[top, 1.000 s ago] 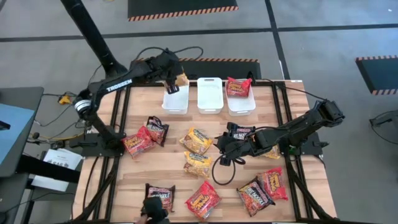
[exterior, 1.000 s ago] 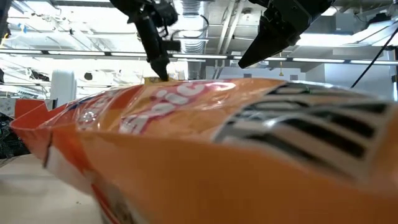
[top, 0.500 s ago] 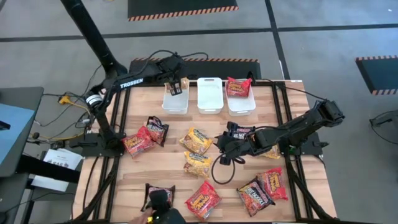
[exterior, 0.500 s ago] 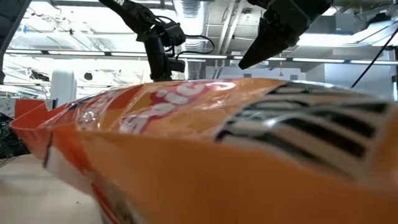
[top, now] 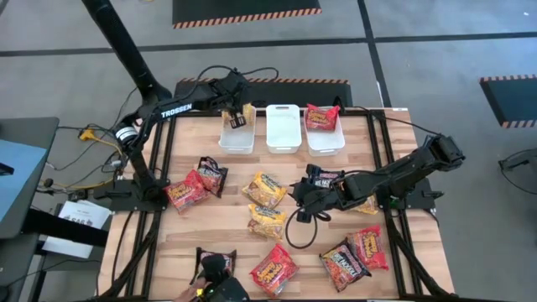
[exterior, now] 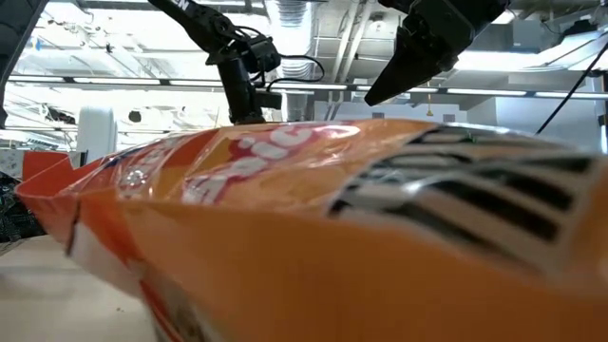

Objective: Sort Maruchan noodles
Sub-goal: Put the yellow noodle pack into the left white bin, then put the black noodle pack into the middle white bin

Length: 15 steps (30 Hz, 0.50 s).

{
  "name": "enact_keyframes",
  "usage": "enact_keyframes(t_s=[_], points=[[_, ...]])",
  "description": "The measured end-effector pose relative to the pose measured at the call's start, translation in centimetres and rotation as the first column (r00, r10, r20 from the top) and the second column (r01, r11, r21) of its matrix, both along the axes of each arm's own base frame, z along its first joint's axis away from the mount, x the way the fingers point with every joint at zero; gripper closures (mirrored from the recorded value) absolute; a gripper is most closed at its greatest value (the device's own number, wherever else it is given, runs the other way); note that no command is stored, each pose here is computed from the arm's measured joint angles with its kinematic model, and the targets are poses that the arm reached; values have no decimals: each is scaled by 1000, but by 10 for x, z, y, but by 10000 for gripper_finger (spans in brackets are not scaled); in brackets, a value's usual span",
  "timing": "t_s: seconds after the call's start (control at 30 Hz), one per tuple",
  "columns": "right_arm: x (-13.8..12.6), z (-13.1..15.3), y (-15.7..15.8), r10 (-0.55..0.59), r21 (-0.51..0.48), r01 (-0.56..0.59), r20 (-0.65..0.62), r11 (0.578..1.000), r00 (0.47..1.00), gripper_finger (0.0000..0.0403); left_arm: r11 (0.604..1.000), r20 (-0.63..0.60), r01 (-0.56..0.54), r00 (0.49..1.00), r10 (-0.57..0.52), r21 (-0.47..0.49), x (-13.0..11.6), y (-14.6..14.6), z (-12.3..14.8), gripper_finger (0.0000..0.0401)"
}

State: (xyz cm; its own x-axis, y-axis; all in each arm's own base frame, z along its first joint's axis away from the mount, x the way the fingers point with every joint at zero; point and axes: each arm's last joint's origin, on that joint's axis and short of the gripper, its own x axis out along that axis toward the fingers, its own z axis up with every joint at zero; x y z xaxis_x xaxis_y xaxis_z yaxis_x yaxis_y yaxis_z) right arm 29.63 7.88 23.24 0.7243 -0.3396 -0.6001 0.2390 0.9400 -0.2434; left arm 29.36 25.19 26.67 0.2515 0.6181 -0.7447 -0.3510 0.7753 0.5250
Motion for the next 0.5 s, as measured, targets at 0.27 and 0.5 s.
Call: enact_keyframes(t_s=[0.27, 0.5], points=[[0, 0, 0, 0, 0, 0, 0, 1000, 1000, 257, 997, 0, -74, 997, 74, 29, -1, 1, 1, 312], [0, 1, 0, 29, -35, -30, -18, 999, 999, 257, 998, 53, -59, 997, 58, 26, -3, -16, 19, 306]])
